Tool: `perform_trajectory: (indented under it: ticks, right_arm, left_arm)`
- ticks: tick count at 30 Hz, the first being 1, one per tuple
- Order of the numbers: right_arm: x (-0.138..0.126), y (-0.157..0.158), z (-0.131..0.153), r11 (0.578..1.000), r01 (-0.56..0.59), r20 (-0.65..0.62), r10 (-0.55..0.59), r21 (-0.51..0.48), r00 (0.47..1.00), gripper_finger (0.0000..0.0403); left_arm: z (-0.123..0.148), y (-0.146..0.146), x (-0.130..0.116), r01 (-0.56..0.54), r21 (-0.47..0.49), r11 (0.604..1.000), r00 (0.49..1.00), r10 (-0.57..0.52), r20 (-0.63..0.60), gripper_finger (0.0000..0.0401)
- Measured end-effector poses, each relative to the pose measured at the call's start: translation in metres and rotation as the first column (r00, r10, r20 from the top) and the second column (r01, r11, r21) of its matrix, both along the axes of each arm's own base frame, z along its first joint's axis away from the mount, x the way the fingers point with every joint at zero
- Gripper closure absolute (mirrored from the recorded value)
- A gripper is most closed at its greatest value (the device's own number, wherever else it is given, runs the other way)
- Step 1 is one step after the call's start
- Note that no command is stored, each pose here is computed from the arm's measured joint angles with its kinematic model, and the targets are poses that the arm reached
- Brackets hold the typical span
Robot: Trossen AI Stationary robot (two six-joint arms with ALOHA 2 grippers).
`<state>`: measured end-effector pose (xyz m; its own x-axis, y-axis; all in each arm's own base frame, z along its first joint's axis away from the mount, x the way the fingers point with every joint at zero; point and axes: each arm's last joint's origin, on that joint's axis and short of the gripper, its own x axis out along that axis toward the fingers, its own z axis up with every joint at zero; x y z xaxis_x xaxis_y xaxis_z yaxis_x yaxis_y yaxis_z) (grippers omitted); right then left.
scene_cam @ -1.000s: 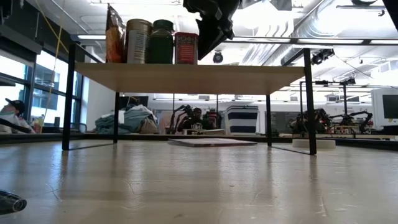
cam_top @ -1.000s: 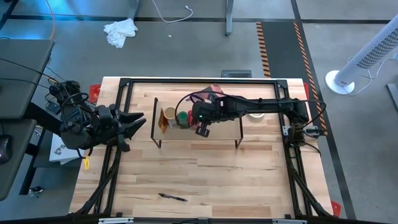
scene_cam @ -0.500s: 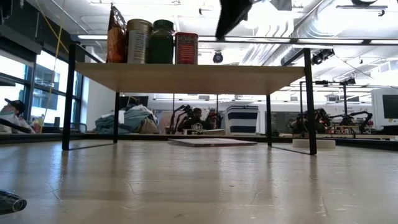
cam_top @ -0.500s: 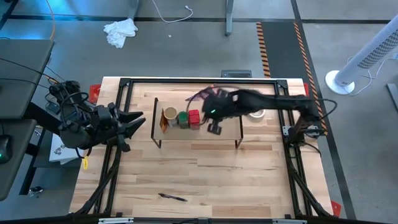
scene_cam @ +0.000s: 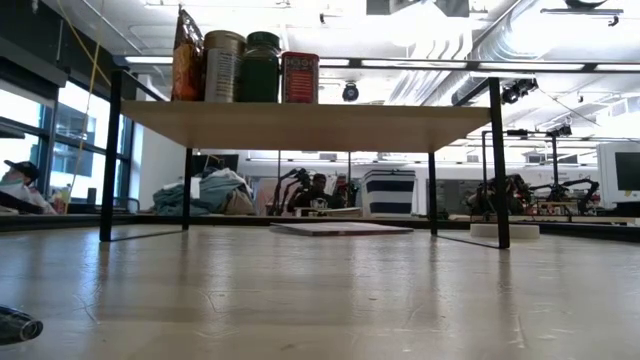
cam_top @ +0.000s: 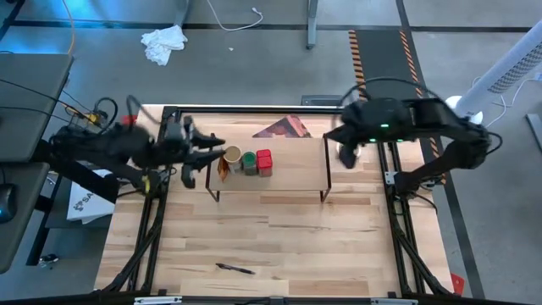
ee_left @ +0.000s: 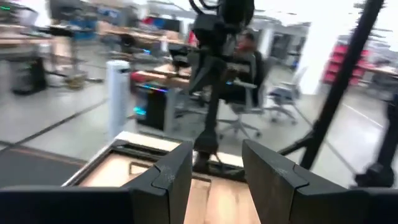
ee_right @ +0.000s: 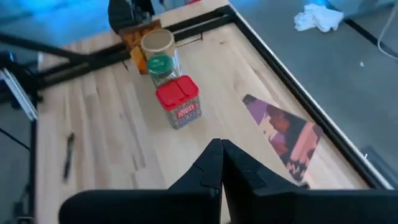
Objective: Shelf spices
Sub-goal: Return to Home Position
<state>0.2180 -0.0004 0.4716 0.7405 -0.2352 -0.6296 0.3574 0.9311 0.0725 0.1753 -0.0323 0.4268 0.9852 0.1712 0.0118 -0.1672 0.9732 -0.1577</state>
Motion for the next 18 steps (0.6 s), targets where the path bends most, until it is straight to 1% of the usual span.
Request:
perform_trajectory:
  ticks: [3, 6, 8, 10, 12, 14, 18]
  right_arm:
    - [-0.027, 0.007, 0.007, 0.998, 0.051, 0.028, -0.052, 0.037, 0.998, 0.0403]
    - [-0.05, 0.017, 0.014, 0.995, 0.093, 0.072, -0.096, 0.048, 0.993, 0.0403]
    - [-0.062, 0.023, 0.017, 0.991, 0.121, 0.113, -0.126, 0.049, 0.986, 0.0403]
    - [-0.072, 0.028, 0.02, 0.988, 0.149, 0.153, -0.155, 0.045, 0.976, 0.0403]
    - [-0.079, 0.032, 0.021, 0.984, 0.175, 0.184, -0.179, 0.036, 0.967, 0.0403]
    - [-0.083, 0.036, 0.021, 0.98, 0.198, 0.204, -0.199, 0.025, 0.958, 0.0403]
    - [-0.088, 0.042, 0.018, 0.975, 0.22, 0.201, -0.222, 0.036, 0.954, 0.0403]
  left_arm:
    - [-0.004, 0.022, 0.005, 0.06, -0.024, 0.998, 0.998, -0.061, -0.033, 0.0263]
    - [-0.006, 0.035, 0.0, 0.077, -0.06, 0.995, 0.995, -0.08, -0.057, 0.0263]
    - [-0.004, 0.038, -0.005, 0.088, -0.069, 0.994, 0.995, -0.09, -0.036, 0.0263]
    - [-0.011, 0.038, -0.01, 0.091, -0.071, 0.993, 0.996, -0.092, 0.002, 0.0263]
    - [-0.028, 0.037, -0.013, 0.085, -0.101, 0.991, 0.995, -0.079, 0.053, 0.0263]
    - [-0.052, 0.036, -0.016, 0.085, -0.146, 0.986, 0.99, -0.066, 0.125, 0.0263]
    - [-0.097, 0.035, -0.025, 0.098, -0.224, 0.97, 0.958, -0.03, 0.285, 0.0263]
